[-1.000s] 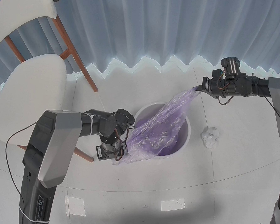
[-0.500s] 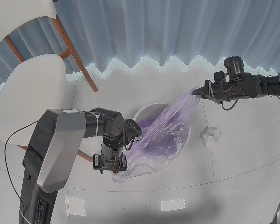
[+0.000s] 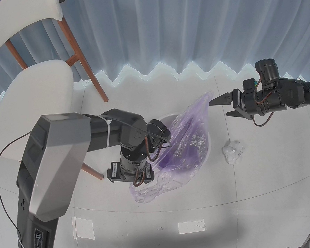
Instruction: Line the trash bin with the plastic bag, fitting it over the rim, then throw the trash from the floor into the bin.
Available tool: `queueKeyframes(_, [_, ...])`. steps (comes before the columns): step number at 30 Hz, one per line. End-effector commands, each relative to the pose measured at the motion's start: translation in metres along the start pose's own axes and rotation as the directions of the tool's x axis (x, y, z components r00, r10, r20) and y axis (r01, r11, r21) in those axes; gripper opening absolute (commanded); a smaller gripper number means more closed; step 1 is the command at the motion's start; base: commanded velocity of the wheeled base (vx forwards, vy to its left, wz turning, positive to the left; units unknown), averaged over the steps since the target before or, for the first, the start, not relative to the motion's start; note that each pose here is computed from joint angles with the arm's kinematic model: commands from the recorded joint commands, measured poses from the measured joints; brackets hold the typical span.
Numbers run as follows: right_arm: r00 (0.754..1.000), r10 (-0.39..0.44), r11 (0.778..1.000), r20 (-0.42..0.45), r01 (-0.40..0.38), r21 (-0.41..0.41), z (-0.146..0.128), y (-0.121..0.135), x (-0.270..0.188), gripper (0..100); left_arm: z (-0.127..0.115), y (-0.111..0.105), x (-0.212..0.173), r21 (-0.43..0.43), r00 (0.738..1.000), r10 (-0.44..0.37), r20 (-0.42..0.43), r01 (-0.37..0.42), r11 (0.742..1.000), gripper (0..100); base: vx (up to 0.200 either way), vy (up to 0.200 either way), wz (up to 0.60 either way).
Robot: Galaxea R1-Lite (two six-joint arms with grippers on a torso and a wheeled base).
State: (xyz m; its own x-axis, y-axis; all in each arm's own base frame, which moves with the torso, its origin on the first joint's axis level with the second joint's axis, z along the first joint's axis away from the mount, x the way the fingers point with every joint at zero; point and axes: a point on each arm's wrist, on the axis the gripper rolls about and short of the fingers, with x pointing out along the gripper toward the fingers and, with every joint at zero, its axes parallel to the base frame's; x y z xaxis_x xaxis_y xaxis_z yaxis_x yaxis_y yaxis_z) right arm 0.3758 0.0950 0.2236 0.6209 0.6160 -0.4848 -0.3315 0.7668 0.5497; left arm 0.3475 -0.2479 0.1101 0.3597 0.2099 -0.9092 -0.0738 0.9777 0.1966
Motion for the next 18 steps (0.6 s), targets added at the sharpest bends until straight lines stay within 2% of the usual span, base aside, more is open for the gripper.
queueKeyframes(1, [0.999, 0.025, 1.000, -0.027, -0.025, -0.014, -0.017, 0.020, -0.018, 100, 0.003, 0.001, -0.010, 0.027, 0.999, -0.018, 0.045, 0.017, 1.000, 100, 0.000, 0.000, 0.00])
queueKeyframes(3, [0.996, 0.037, 0.999, -0.078, -0.039, -0.021, -0.034, 0.031, -0.015, 100, 0.010, 0.000, -0.010, 0.031, 0.995, -0.054, 0.087, 0.051, 0.998, 100, 0.000, 0.000, 0.00])
queueKeyframes(4, [0.996, 0.037, 0.999, -0.078, -0.039, -0.021, -0.034, 0.031, -0.015, 100, 0.010, 0.000, -0.010, 0.031, 0.995, -0.054, 0.087, 0.051, 0.998, 100, 0.000, 0.000, 0.00])
queueKeyframes(5, [0.993, 0.040, 0.998, -0.107, -0.044, -0.033, -0.044, 0.042, -0.010, 100, 0.014, -0.004, -0.008, 0.047, 0.990, -0.092, 0.110, 0.088, 0.995, 100, 0.000, 0.000, 0.00])
queueKeyframes(7, [0.992, 0.028, 0.998, -0.124, -0.034, -0.047, -0.052, 0.050, -0.004, 100, 0.016, -0.007, -0.006, 0.092, 0.983, -0.149, 0.111, 0.139, 0.986, 100, 0.000, 0.000, 0.00])
queueKeyframes(9, [0.992, 0.024, 0.998, -0.125, -0.030, -0.051, -0.054, 0.051, -0.003, 100, 0.017, -0.007, -0.006, 0.104, 0.981, -0.164, 0.108, 0.153, 0.983, 100, 0.000, 0.000, 0.00])
queueKeyframes(10, [0.991, -0.001, 0.998, -0.137, -0.008, -0.064, -0.061, 0.057, 0.003, 100, 0.023, -0.007, 0.003, 0.161, 0.968, -0.234, 0.085, 0.219, 0.962, 100, 0.000, 0.000, 0.00])
queueKeyframes(14, [0.990, -0.001, 0.998, -0.140, -0.008, -0.065, -0.064, 0.062, 0.005, 100, 0.025, -0.018, 0.025, 0.249, 0.959, -0.270, 0.082, 0.242, 0.938, 100, 0.000, 0.000, 0.00])
queueKeyframes(18, [0.991, 0.004, 0.999, -0.133, -0.011, -0.053, -0.063, 0.064, 0.001, 100, 0.026, -0.026, 0.023, 0.267, 0.945, -0.303, 0.126, 0.262, 0.927, 100, 0.000, 0.000, 0.00])
